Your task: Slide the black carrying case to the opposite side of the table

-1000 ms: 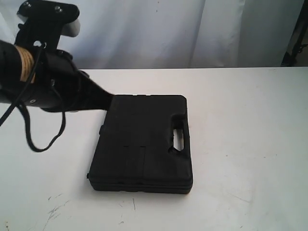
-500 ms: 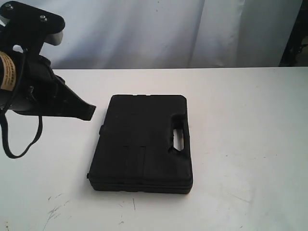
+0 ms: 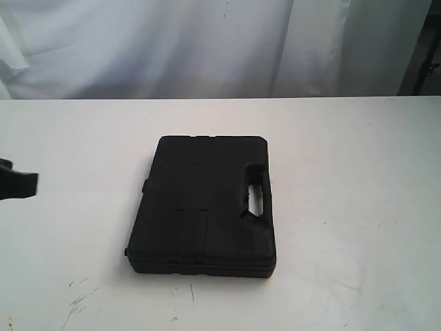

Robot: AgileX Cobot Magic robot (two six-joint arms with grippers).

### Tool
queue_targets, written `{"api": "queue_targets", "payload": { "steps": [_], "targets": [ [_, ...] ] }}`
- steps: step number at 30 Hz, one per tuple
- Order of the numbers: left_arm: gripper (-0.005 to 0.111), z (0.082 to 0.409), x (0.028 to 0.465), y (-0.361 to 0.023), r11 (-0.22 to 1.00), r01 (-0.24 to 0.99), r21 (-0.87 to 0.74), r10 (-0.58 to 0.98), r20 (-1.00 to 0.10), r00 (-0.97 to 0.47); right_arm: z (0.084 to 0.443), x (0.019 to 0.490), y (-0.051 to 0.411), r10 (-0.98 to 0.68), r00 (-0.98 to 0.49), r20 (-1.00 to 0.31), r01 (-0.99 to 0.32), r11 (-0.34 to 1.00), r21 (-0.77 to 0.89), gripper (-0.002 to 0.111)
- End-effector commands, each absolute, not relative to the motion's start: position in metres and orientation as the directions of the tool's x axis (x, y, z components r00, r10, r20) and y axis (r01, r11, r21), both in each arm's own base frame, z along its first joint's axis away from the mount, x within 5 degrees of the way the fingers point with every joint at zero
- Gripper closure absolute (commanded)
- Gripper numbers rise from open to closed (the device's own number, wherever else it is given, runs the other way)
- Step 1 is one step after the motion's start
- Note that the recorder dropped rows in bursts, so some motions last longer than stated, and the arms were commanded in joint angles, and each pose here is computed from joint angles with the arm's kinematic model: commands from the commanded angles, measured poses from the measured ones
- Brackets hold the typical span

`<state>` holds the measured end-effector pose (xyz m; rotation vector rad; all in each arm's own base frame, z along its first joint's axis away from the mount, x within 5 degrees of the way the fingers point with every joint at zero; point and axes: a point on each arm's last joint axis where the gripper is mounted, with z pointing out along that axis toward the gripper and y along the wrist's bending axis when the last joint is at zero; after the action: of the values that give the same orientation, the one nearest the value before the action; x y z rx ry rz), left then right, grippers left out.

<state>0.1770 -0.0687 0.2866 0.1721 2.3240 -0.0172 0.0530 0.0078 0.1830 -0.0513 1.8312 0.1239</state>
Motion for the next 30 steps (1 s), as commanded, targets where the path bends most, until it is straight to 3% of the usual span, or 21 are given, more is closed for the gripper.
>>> {"api": "queue_targets", "payload": {
  "steps": [1, 8, 16, 24, 30],
  "targets": [
    [0.107, 0.277, 0.147, -0.036, 0.996, 0.057, -0.074, -0.029, -0.827, -0.561, 0.182, 0.053, 0.008, 0.020, -0.258, -0.966, -0.101, 0.994, 0.047, 0.108],
    [0.107, 0.257, 0.092, 0.003, 0.986, -0.101, -0.136, -0.164, -0.917, -0.364, 0.182, 0.053, 0.008, 0.020, -0.258, -0.966, -0.101, 0.994, 0.047, 0.108],
    [0.107, 0.232, 0.058, 0.015, 0.950, -0.218, -0.225, -0.268, -0.942, -0.200, 0.182, 0.053, 0.008, 0.020, -0.258, -0.966, -0.101, 0.994, 0.047, 0.108],
    [0.107, 0.228, 0.054, 0.012, 0.935, -0.198, -0.295, -0.330, -0.928, -0.176, 0.182, 0.053, 0.008, 0.020, -0.258, -0.966, -0.101, 0.994, 0.047, 0.108],
    [0.107, 0.208, 0.056, 0.004, 0.969, -0.107, -0.221, -0.243, -0.931, -0.271, 0.182, 0.053, 0.008, 0.020, -0.258, -0.966, -0.101, 0.994, 0.047, 0.108]
  ]
}}
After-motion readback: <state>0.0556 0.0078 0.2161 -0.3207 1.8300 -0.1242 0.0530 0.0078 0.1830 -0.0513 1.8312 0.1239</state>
